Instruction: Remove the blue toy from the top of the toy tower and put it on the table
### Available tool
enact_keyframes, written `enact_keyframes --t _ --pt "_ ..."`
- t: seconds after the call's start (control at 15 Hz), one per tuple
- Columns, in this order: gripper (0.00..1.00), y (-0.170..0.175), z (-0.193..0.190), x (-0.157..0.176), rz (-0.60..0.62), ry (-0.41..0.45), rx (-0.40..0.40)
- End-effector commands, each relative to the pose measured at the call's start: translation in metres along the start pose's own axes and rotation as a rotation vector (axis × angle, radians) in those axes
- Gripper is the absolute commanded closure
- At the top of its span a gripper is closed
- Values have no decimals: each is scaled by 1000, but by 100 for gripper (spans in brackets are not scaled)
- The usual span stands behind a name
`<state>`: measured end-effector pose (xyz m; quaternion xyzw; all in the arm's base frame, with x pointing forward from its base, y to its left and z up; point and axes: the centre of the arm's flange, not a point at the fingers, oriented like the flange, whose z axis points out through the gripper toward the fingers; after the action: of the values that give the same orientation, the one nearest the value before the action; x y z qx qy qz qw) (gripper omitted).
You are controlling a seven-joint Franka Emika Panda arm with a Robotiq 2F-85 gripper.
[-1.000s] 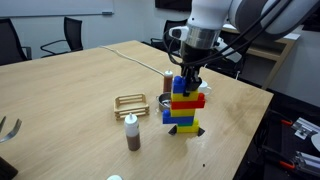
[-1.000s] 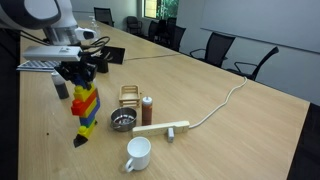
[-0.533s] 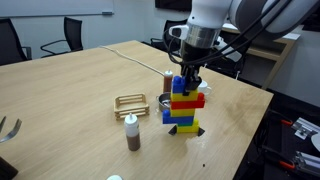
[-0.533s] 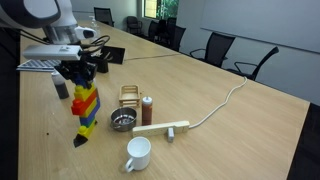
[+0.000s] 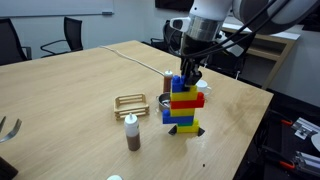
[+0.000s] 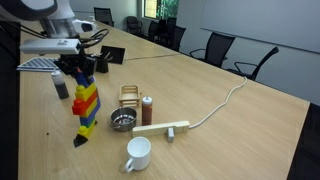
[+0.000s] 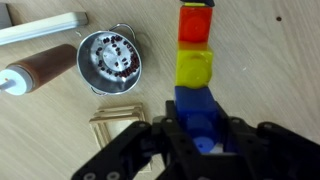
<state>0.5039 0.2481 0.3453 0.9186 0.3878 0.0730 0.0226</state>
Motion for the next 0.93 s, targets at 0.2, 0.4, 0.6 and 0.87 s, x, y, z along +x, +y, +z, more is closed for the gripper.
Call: enact_keyframes --t 0.2,0.4,0.6,0.87 --pt "88 1 -6 -4 -9 18 0" --pt "39 2 -6 -3 -6 14 3" --pt "29 2 -6 -3 -4 14 4" --pt "2 2 -7 -4 2 20 3"
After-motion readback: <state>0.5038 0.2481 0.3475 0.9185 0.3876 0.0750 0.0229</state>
